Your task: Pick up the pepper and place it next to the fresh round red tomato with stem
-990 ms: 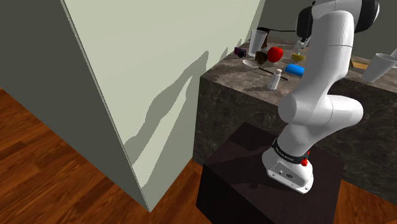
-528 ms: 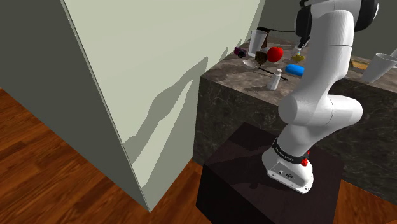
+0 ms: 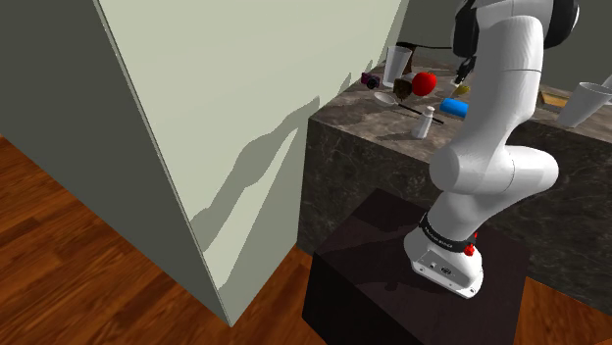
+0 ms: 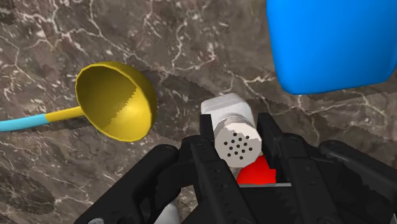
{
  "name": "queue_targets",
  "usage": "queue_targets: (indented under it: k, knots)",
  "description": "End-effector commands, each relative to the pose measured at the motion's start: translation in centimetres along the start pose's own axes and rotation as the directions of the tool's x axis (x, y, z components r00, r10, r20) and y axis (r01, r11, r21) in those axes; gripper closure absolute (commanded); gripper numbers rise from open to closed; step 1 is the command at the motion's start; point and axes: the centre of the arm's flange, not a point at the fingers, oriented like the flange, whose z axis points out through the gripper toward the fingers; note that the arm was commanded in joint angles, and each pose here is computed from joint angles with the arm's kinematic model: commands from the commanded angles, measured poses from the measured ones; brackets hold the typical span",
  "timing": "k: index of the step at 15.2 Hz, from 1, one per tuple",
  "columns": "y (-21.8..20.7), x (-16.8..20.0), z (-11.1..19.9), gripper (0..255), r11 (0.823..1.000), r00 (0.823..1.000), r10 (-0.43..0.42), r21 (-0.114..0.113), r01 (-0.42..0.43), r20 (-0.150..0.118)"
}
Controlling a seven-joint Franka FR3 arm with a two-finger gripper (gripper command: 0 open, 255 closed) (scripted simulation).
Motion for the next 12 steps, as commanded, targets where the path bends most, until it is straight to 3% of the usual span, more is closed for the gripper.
queue_targets:
  k: [1,8,9,12]
  knots:
    - [0.06,-0.14,0.71,255,1.000,1.000,0.000,0.000,0.000,0.000]
    - [0.06,-0.13,0.71,255,1.000,1.000,0.000,0.000,0.000,0.000]
    - [0.06,-0.13,0.71,0,1.000,1.000,0.000,0.000,0.000,0.000]
    - [0.06,-0.13,0.71,0,1.000,1.000,0.000,0.000,0.000,0.000]
